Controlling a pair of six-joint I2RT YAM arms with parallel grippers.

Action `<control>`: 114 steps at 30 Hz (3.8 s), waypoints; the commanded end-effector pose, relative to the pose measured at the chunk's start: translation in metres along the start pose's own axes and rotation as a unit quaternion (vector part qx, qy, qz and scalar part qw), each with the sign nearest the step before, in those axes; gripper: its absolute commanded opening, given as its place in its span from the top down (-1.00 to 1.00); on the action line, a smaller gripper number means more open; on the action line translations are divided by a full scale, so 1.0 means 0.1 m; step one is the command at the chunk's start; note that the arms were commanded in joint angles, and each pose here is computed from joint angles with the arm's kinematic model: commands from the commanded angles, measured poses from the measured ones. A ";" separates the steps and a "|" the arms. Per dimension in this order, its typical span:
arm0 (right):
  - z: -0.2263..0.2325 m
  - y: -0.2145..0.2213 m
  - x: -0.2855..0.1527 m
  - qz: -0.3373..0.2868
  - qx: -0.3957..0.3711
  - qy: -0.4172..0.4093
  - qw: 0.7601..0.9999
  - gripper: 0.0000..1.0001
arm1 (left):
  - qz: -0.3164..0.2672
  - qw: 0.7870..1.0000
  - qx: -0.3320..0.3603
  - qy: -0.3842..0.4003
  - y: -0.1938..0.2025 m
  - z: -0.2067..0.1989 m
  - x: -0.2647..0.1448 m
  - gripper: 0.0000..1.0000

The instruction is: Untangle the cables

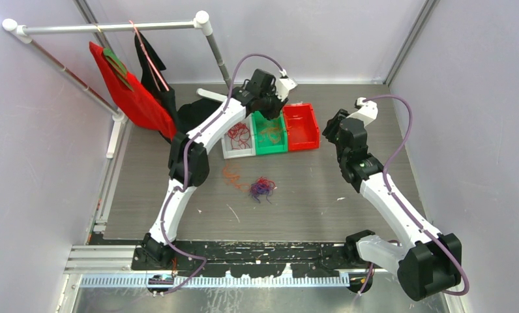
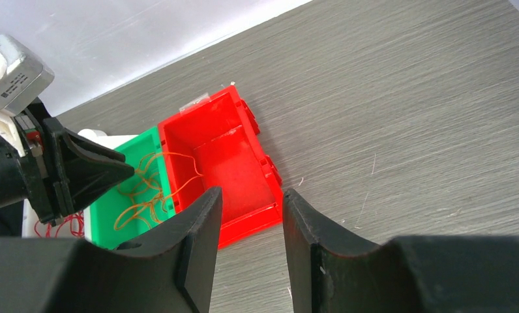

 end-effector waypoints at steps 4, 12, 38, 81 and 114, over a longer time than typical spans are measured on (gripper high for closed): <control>0.04 -0.18 -0.02 -0.033 0.019 -0.006 0.999 0.10 | -0.053 0.991 0.017 -0.123 -0.42 0.50 -0.36 0.36; 0.04 -0.17 -0.02 -0.031 0.021 -0.006 0.999 0.10 | -0.091 0.991 0.042 0.087 -0.48 -0.23 -0.45 -0.06; 0.05 -0.20 -0.03 -0.034 0.023 -0.007 0.999 0.14 | -0.076 0.994 0.059 0.053 -0.27 -0.03 0.20 0.11; -0.07 -0.15 -0.02 -0.034 0.019 0.020 0.999 0.07 | -0.055 0.983 0.088 0.150 -0.14 -0.43 -0.45 0.19; -0.06 -0.19 -0.04 -0.040 0.021 0.016 0.999 0.15 | -0.023 0.988 0.069 0.136 0.06 -0.47 0.11 0.50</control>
Point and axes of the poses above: each gripper's point midway between its finger pads, its own x axis out along the fingers, its own z axis along the line the jaws close on, y = z × x, the point moved 1 cm from there along -x, back along the fingers, and after that the axes turned 3 degrees about x, right-handed, at the moved point
